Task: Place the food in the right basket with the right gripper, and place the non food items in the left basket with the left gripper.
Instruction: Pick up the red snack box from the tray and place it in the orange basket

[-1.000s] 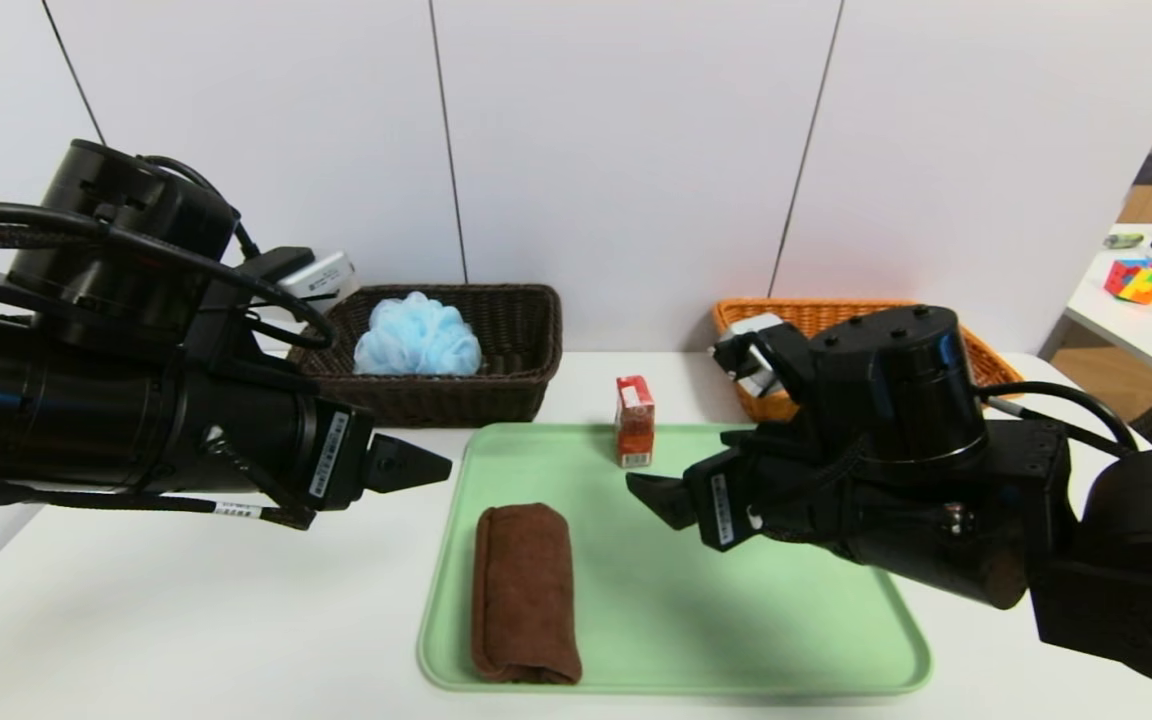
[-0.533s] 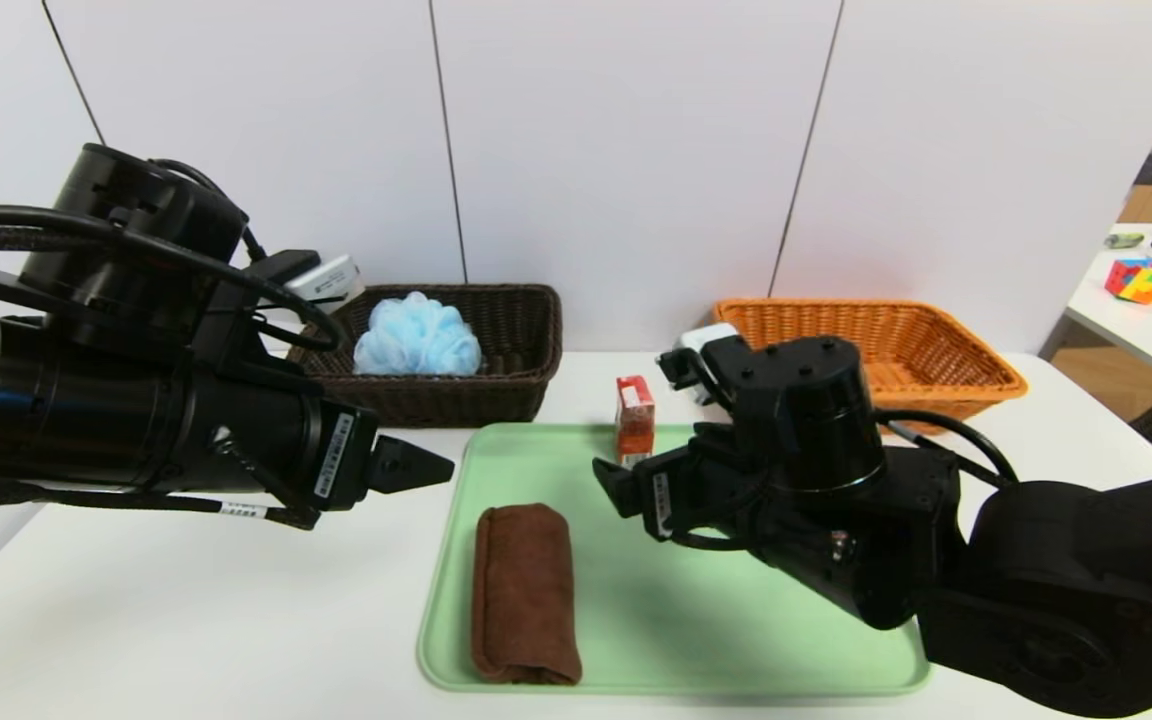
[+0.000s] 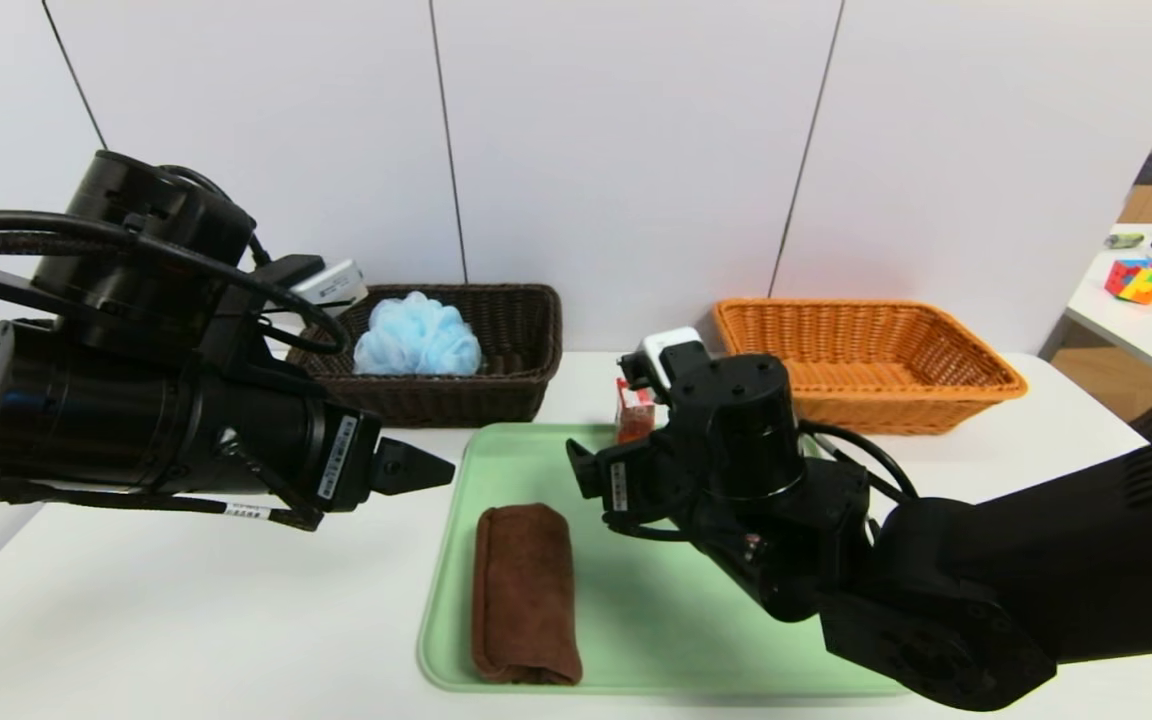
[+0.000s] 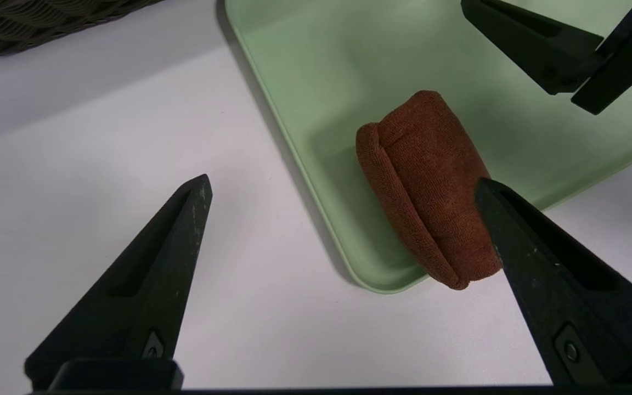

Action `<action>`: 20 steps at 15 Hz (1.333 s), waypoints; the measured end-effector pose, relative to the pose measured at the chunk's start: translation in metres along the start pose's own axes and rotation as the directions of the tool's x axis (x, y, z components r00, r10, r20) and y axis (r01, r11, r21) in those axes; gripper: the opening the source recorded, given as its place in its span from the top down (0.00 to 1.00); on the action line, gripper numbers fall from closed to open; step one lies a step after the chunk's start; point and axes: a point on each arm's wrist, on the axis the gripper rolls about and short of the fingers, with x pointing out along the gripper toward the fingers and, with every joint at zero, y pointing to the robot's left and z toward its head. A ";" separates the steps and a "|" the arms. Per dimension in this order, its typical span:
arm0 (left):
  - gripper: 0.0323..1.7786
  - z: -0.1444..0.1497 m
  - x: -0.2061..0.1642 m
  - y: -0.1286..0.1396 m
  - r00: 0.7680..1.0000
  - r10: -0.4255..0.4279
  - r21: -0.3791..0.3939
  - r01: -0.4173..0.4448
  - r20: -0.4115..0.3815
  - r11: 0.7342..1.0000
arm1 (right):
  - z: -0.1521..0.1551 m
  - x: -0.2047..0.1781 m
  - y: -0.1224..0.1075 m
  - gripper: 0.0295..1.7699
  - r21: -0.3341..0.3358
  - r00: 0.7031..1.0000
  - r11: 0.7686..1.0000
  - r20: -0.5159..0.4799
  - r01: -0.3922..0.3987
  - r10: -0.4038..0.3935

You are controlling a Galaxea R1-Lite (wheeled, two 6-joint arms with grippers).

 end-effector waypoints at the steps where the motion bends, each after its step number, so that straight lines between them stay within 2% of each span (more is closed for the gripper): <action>1: 0.05 0.000 0.000 0.000 1.000 0.000 0.001 0.000 -0.001 1.000 | -0.002 0.003 0.000 0.04 -0.002 1.000 1.000 -0.005 0.004 -0.004; 8: 0.05 -0.001 0.001 0.000 1.000 0.000 0.001 0.000 -0.002 1.000 | -0.008 0.015 -0.008 0.04 0.001 0.999 0.999 -0.014 0.034 -0.034; 13: 0.05 -0.001 0.001 0.000 1.000 0.000 0.001 0.000 -0.006 1.000 | -0.010 0.032 -0.013 0.04 -0.011 0.998 0.998 0.032 0.058 -0.058; 20: 0.05 -0.002 0.001 0.000 1.000 -0.001 0.001 0.001 -0.002 1.000 | -0.008 0.052 -0.012 0.04 -0.018 0.996 0.997 0.047 0.073 -0.072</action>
